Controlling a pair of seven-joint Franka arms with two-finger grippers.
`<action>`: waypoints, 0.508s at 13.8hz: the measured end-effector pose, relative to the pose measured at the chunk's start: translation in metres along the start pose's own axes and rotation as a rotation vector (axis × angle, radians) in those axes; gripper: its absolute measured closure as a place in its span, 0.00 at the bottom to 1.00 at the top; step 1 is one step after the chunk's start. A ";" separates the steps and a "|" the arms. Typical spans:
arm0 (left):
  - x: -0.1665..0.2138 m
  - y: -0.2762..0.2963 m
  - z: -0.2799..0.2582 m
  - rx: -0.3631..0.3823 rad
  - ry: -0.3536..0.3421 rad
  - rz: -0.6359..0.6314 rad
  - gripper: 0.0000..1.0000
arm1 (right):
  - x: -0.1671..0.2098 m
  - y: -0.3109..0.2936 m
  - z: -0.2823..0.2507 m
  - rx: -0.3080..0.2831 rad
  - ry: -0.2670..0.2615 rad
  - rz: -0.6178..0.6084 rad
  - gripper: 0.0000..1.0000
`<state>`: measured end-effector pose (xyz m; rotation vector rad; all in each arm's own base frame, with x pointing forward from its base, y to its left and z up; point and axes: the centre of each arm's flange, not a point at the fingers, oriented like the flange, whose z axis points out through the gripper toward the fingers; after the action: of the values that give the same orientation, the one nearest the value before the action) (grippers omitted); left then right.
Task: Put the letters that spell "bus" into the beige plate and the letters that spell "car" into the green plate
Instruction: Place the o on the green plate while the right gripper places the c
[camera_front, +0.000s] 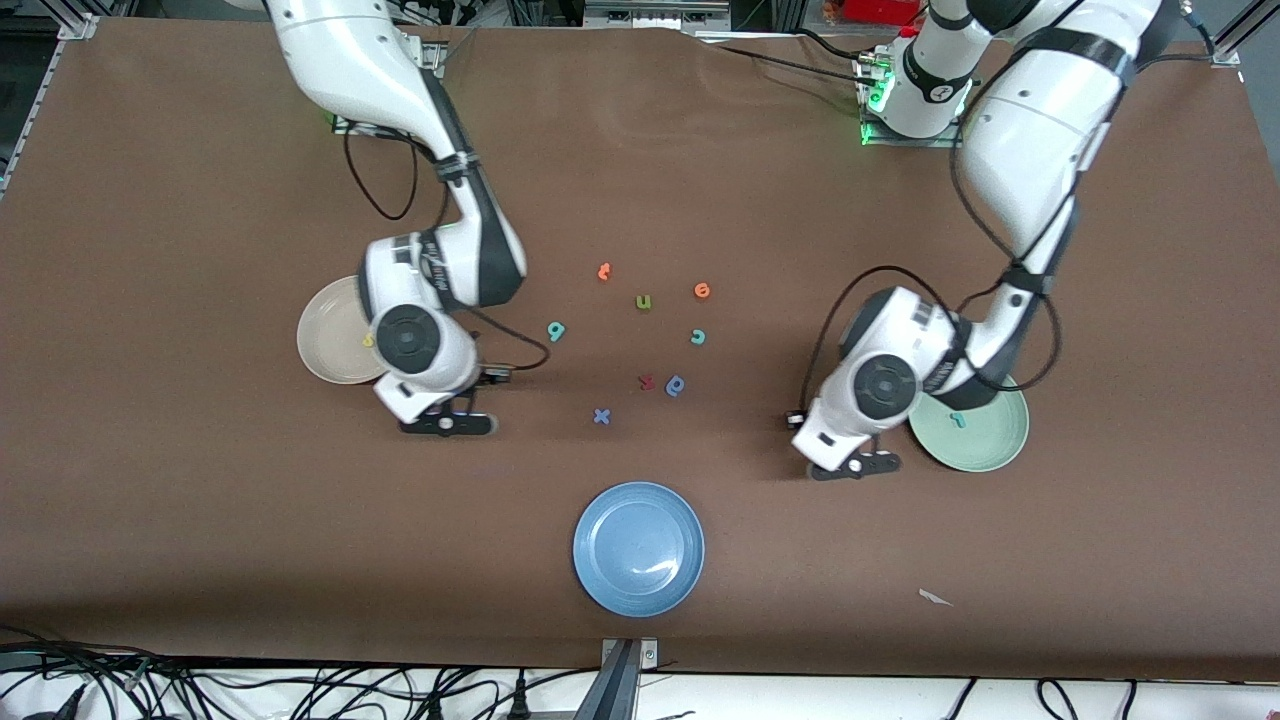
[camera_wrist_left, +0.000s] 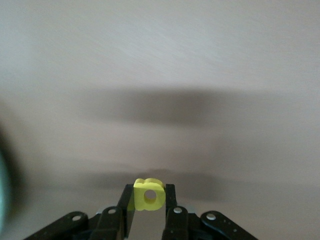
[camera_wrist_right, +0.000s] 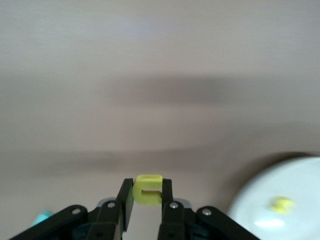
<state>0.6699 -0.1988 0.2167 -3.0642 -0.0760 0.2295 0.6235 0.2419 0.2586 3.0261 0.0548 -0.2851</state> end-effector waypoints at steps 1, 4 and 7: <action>0.005 -0.029 -0.009 0.009 -0.017 0.059 0.72 | -0.003 0.030 0.004 -0.006 -0.023 -0.024 0.74; 0.015 -0.097 -0.015 0.067 -0.032 0.209 0.72 | -0.034 0.111 0.040 0.001 -0.117 -0.051 0.74; 0.014 -0.145 0.003 0.122 -0.058 0.312 0.72 | -0.072 0.169 0.078 0.023 -0.147 -0.089 0.74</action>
<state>0.6770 -0.0536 0.2215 -2.9330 0.4000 0.3266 0.5459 0.0636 0.2124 3.0199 0.1757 -0.5185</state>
